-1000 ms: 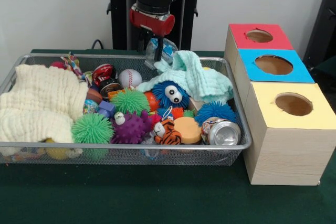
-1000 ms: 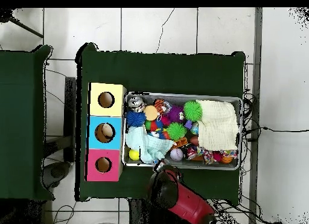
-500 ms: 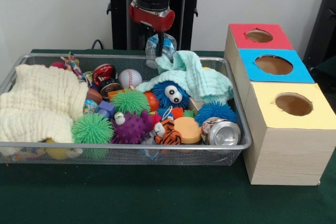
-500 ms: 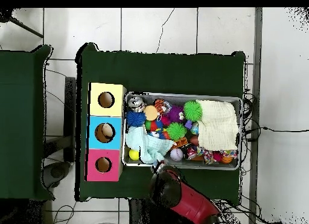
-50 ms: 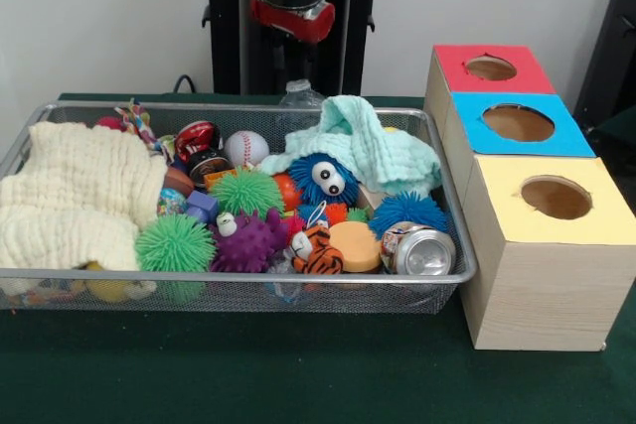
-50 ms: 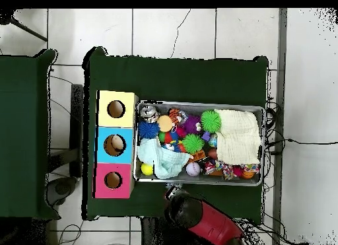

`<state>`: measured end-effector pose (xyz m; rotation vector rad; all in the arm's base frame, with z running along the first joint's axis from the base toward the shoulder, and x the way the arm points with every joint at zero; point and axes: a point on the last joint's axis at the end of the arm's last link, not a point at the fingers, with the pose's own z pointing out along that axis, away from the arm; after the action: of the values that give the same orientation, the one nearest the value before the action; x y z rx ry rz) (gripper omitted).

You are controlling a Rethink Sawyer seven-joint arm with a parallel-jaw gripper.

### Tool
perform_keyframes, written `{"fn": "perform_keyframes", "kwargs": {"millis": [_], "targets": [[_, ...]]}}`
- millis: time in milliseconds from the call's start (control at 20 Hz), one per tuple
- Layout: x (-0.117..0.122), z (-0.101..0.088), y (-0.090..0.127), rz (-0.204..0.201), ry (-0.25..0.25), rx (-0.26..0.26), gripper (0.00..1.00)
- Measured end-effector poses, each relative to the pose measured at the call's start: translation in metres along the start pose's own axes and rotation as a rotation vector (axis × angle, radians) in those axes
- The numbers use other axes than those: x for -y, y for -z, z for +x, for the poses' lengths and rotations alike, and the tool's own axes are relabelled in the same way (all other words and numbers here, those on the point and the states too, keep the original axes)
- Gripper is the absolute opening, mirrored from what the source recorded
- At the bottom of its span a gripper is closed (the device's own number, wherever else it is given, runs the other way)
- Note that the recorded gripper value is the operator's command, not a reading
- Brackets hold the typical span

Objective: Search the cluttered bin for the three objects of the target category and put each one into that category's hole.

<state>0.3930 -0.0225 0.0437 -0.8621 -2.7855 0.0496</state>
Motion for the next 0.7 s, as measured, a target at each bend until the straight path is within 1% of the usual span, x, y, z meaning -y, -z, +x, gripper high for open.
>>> {"fn": "perform_keyframes", "kwargs": {"millis": [50,100,150,300,450,700], "targets": [[0.001,0.004,-0.001,0.003,0.004,-0.025,1.0],[0.001,0.006,-0.002,0.005,0.007,-0.04,1.0],[0.003,0.012,-0.004,0.009,0.013,-0.073,1.0],[0.005,0.017,-0.007,0.014,0.022,-0.102,1.0],[0.008,0.019,-0.009,0.017,0.026,-0.11,1.0],[0.012,0.019,-0.013,0.017,0.02,-0.122,1.0]]}}
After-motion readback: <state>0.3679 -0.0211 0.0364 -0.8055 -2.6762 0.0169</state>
